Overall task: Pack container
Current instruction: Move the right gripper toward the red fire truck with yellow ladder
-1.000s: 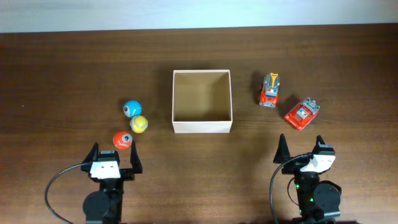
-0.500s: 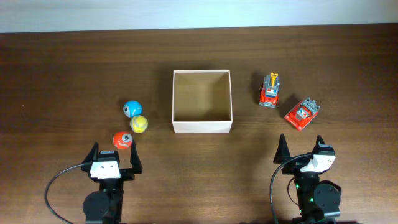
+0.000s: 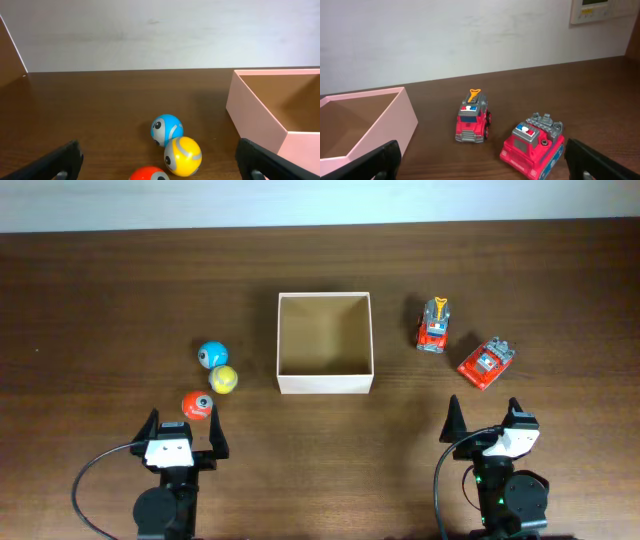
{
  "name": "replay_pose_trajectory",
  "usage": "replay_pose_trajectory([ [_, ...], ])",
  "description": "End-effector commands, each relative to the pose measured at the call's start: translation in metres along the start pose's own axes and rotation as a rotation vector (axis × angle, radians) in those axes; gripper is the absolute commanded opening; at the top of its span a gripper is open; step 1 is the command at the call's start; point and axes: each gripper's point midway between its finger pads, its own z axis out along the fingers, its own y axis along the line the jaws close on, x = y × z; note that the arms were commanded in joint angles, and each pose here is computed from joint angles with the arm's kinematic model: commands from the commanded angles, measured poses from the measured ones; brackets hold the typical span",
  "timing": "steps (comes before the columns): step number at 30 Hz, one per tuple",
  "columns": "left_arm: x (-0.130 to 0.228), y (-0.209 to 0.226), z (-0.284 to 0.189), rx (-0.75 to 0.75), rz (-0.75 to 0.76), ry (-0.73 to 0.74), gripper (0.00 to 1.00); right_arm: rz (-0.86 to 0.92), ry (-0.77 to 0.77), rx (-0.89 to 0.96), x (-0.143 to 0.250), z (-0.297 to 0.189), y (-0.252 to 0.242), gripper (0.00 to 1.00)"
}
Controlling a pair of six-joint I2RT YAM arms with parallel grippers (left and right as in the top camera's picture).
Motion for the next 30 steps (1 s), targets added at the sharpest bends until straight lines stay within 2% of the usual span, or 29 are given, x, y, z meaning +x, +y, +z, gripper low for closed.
replay_pose_trajectory([
  [1,0.0,-0.001,0.0,0.005,0.015,-0.005,0.99,0.0,0.008,0.004,0.003,0.0,-0.002,0.99],
  [16,0.0,-0.001,0.0,0.005,0.015,-0.005,0.99,0.002,0.036,-0.042,-0.002,-0.004,0.007,0.99],
  [25,0.0,-0.001,0.0,0.005,0.015,-0.005,0.99,-0.01,0.156,-0.001,-0.059,-0.018,0.009,0.99],
  [30,0.0,-0.001,0.0,0.005,0.015,-0.005,0.99,-0.036,0.368,0.058,-0.104,-0.004,0.012,0.99],
])
